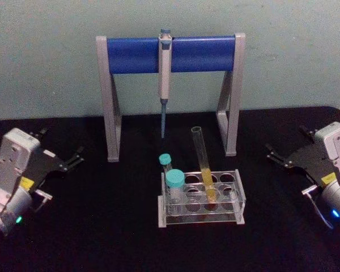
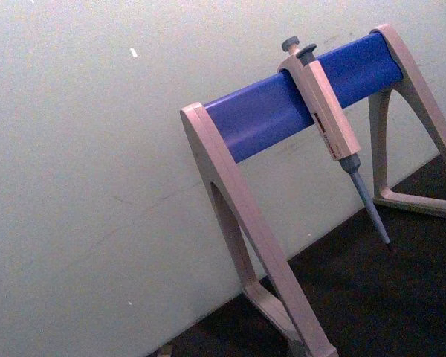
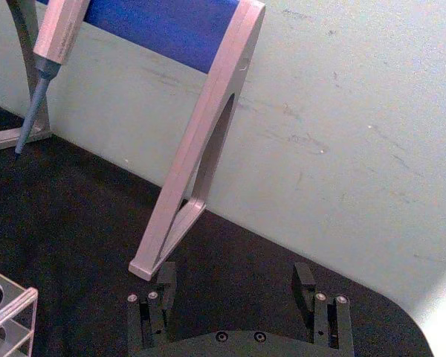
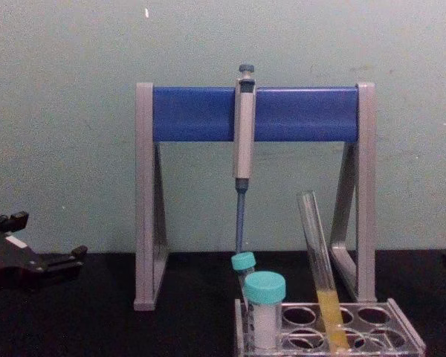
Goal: Pick up the test tube from the test tube rack, shake it, then place it back into the test tube rack.
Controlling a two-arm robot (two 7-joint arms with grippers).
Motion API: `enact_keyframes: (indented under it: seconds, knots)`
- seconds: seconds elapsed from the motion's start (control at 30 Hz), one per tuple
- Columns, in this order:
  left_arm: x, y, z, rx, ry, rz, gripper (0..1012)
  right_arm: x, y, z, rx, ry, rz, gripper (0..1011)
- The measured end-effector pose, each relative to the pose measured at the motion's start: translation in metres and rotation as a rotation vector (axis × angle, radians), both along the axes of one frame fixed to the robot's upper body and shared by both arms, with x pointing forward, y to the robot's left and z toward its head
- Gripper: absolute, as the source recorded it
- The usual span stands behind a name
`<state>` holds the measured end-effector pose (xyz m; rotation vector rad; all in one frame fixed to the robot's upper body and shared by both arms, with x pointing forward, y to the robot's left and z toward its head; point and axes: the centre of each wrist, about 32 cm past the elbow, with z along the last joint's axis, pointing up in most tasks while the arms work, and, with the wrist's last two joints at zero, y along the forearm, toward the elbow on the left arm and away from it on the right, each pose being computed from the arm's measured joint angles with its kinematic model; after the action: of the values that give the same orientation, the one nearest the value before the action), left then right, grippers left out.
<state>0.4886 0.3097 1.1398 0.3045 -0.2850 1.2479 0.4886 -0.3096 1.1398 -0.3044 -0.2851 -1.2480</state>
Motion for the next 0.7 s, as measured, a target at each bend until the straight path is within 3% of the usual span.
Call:
enact_keyframes:
  seconds: [0.7]
  knots:
    - [0.0000,0.0000,0.0000,0.000,0.000,0.000,1001,0.0000,0.0000,0.0000,0.000,0.000,0.000,1000]
